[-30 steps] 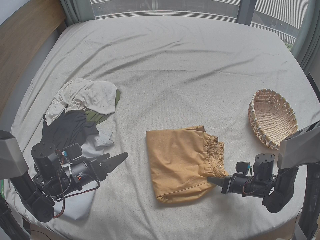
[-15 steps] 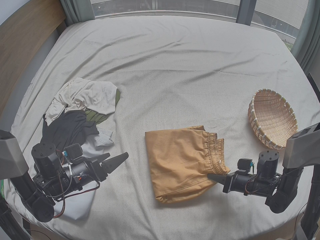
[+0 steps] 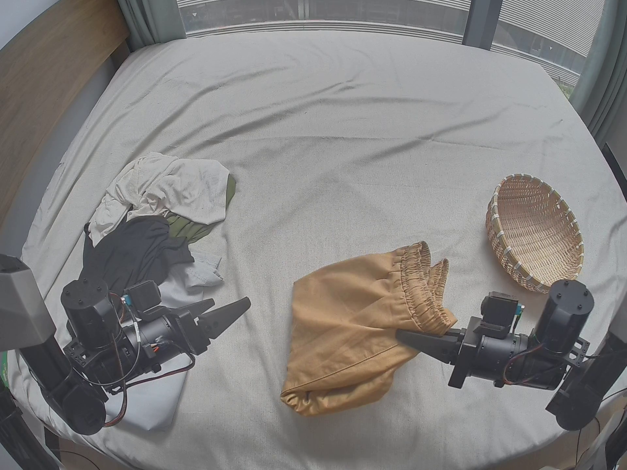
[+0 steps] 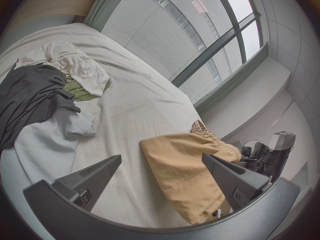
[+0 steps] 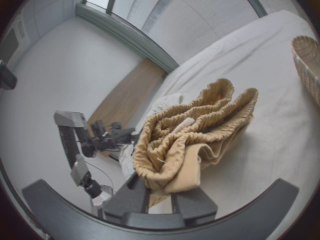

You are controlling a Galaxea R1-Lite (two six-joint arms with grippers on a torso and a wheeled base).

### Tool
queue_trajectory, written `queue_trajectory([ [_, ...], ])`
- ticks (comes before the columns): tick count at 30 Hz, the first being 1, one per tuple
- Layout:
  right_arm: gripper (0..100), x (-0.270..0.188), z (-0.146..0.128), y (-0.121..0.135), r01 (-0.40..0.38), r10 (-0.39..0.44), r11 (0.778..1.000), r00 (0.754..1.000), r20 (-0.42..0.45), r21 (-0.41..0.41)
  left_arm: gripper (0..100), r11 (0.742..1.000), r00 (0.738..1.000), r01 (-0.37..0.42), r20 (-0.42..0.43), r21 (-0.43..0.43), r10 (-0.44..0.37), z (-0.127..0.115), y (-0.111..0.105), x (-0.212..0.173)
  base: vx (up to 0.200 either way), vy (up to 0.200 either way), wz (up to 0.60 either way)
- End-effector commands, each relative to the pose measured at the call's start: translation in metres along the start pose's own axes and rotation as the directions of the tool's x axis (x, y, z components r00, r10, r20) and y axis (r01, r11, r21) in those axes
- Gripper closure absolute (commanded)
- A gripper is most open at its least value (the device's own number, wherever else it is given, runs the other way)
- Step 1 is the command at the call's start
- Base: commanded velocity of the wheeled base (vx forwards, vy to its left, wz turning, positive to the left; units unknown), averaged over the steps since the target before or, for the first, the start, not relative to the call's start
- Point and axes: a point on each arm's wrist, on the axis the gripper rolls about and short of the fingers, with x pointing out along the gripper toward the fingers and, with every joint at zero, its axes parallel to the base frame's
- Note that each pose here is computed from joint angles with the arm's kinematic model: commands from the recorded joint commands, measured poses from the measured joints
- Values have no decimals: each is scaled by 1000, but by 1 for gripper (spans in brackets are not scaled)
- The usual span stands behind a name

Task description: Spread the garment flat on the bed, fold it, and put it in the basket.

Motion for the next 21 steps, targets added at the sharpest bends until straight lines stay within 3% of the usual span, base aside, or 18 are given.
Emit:
queue_trajectory([
  [1,100,-10,16,26,-88,91,995,993,70,-53,0,1000,1000,1,1,0,-1,0,-1,0,0,0,0],
  [10,100,-14,24,43,-157,165,984,981,101,-85,0,1000,1000,-1,0,0,1,0,0,0,0,0,0],
  [21,100,-10,34,41,-149,164,983,976,143,-109,0,1000,1000,-1,2,0,1,0,0,0,0,0,0],
])
